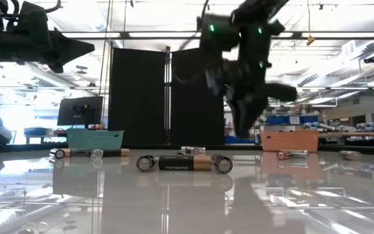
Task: Sort batteries
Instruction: Put the black battery into the orange bin
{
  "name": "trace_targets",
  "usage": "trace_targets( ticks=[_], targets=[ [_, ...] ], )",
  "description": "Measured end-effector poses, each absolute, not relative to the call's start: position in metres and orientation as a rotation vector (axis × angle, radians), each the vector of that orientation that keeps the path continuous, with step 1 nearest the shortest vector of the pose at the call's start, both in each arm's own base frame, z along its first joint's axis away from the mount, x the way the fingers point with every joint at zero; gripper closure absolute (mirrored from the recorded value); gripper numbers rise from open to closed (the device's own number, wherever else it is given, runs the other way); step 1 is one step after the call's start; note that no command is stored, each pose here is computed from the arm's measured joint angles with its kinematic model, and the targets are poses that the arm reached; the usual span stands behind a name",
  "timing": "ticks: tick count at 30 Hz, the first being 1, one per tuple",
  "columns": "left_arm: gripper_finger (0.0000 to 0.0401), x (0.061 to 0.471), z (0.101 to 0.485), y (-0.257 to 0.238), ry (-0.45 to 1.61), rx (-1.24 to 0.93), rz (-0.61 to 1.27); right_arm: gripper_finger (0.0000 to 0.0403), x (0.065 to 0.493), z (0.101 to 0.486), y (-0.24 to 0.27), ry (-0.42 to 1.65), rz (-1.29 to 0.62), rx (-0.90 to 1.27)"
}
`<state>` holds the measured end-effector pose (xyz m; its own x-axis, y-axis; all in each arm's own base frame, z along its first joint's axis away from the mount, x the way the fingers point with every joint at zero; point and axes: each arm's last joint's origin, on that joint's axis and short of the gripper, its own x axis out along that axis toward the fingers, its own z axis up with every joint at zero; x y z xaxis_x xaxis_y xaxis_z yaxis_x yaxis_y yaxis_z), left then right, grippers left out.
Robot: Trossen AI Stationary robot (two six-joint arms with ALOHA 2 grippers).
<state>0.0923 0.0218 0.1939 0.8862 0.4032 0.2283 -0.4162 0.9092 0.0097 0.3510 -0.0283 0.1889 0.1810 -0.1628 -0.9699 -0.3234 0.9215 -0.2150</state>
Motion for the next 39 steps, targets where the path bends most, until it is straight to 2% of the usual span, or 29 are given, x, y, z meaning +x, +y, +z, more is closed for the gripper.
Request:
trace_targets(
  ticks=[4,9,13,17,26,39],
  targets=[
    [0.0395,0.093,0.192,0.022,-0.207,0.060,0.426,0.0347,0.340,0.224,-0.061,1.377,-0.029,-0.343],
    [0.0395,0.093,0.190,0.022,-0.181,0.061,0.426,0.0347,0.299,0.250,-0.124,1.370,-0.293,-0.102],
    [0.0395,0.093,0.189,0.022,-0.176,0.062,0.426,0.0347,0.262,0.250,-0.176,1.362,-0.520,0.106],
    [0.0395,0.093,0.189,0.022,-0.172,0.056,0.425,0.0347,0.230,0.233,-0.217,1.354,-0.670,0.242],
    [0.0395,0.094,0.188,0.022,-0.164,0.055,0.424,0.0346,0.196,0.194,-0.249,1.336,-0.739,0.406],
    [0.0395,0.094,0.188,0.022,-0.160,0.037,0.423,0.0321,0.194,0.187,-0.248,1.329,-0.743,0.410]
  ],
)
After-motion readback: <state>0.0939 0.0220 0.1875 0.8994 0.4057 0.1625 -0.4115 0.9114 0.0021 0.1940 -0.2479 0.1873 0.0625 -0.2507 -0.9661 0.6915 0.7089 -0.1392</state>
